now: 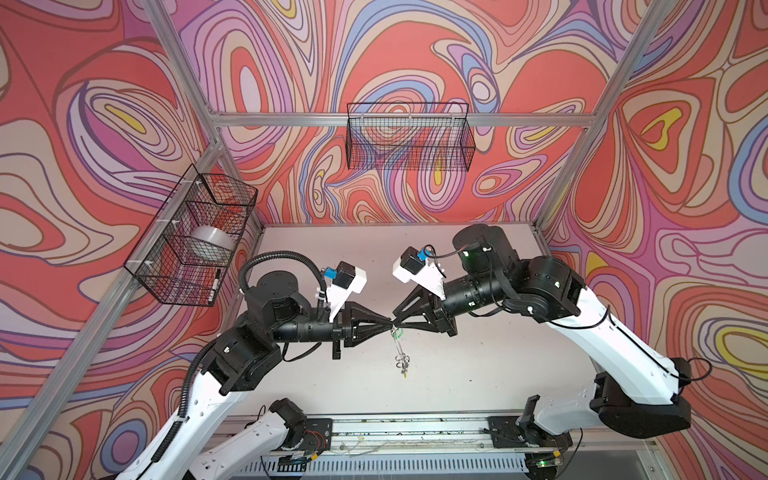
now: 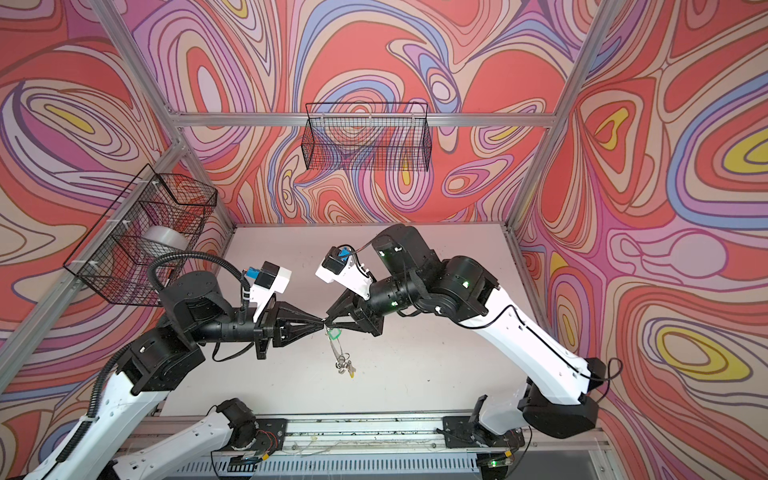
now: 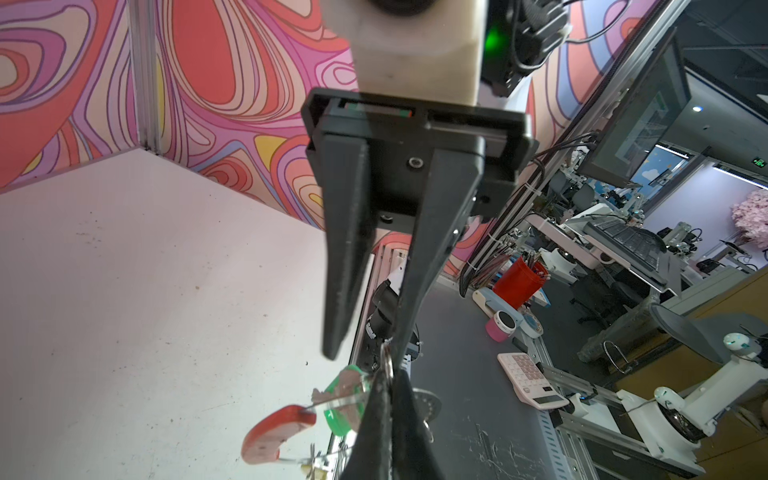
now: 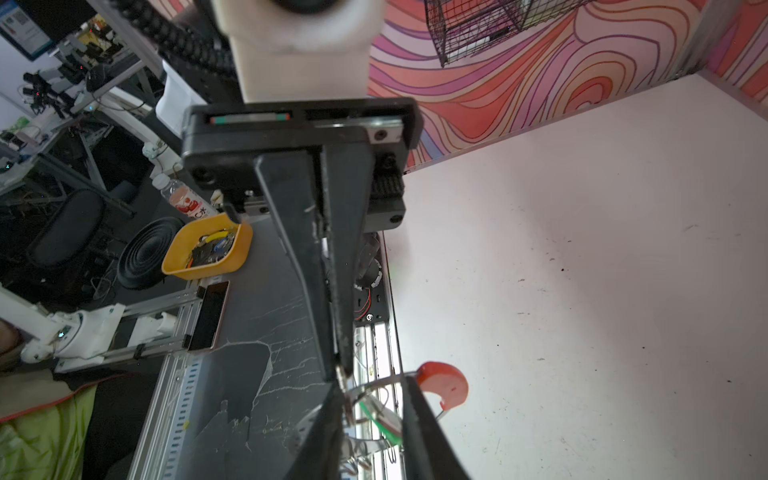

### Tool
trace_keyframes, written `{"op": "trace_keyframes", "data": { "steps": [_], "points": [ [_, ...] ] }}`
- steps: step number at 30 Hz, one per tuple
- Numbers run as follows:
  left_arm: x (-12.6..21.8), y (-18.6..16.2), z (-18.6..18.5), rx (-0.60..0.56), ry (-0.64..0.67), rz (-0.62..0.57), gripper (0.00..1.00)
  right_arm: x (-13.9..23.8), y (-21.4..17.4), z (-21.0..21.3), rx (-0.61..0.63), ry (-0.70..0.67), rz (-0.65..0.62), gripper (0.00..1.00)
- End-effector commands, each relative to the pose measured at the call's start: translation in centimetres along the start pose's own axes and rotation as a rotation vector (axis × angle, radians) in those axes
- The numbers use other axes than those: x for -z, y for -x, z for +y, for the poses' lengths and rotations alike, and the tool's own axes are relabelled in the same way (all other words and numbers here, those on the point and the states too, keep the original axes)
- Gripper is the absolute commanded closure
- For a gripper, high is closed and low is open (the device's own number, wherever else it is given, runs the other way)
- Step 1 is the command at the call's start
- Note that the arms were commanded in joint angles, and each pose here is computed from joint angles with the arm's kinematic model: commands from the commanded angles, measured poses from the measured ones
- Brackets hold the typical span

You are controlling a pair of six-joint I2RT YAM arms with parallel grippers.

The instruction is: Remove the keys from the keyring

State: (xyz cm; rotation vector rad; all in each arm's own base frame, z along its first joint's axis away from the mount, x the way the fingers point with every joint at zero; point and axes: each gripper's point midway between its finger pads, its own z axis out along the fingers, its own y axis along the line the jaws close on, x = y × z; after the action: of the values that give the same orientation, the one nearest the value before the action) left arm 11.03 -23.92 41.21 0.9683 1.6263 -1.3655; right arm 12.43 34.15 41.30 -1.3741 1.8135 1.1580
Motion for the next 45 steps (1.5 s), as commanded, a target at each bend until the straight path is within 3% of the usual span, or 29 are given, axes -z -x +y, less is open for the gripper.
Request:
{"op": "trace_keyframes", "data": {
  "steps": [1,4,8,18,22,27,31,45],
  "points": [
    [0.6,1.7,-0.4,-0.077,0.014,-0.098,1.0,1.6,1.9,0.1,0.052,-0.06,-0.147,0.59],
    [1.1,2.7,-1.0,-0.117,0.005,-0.166,1.0,1.9,1.4,-0.6,0.059,-0.109,-0.208,0.51],
    [1.4,3.5,-1.4,-0.14,-0.002,-0.22,1.0,1.0,0.3,-0.6,0.045,-0.072,-0.236,0.45],
    [1.2,4.0,-2.1,-0.135,-0.065,-0.251,1.0,0.3,0.9,0.6,0.086,0.033,-0.309,0.41],
    [1.3,4.1,-1.8,-0.134,-0.044,-0.264,1.0,0.1,0.9,0.9,0.089,0.055,-0.305,0.51],
    [1.4,4.3,-1.4,-0.128,-0.023,-0.291,1.0,-0.2,0.7,0.8,0.078,0.064,-0.295,0.81],
    [1.5,4.6,-1.2,-0.117,-0.015,-0.312,1.0,-0.4,0.7,0.9,0.075,0.073,-0.298,0.98],
    [1.3,5.3,-0.3,-0.073,-0.023,-0.397,1.0,-1.8,1.5,1.1,0.079,0.144,-0.354,1.0]
  ]
}}
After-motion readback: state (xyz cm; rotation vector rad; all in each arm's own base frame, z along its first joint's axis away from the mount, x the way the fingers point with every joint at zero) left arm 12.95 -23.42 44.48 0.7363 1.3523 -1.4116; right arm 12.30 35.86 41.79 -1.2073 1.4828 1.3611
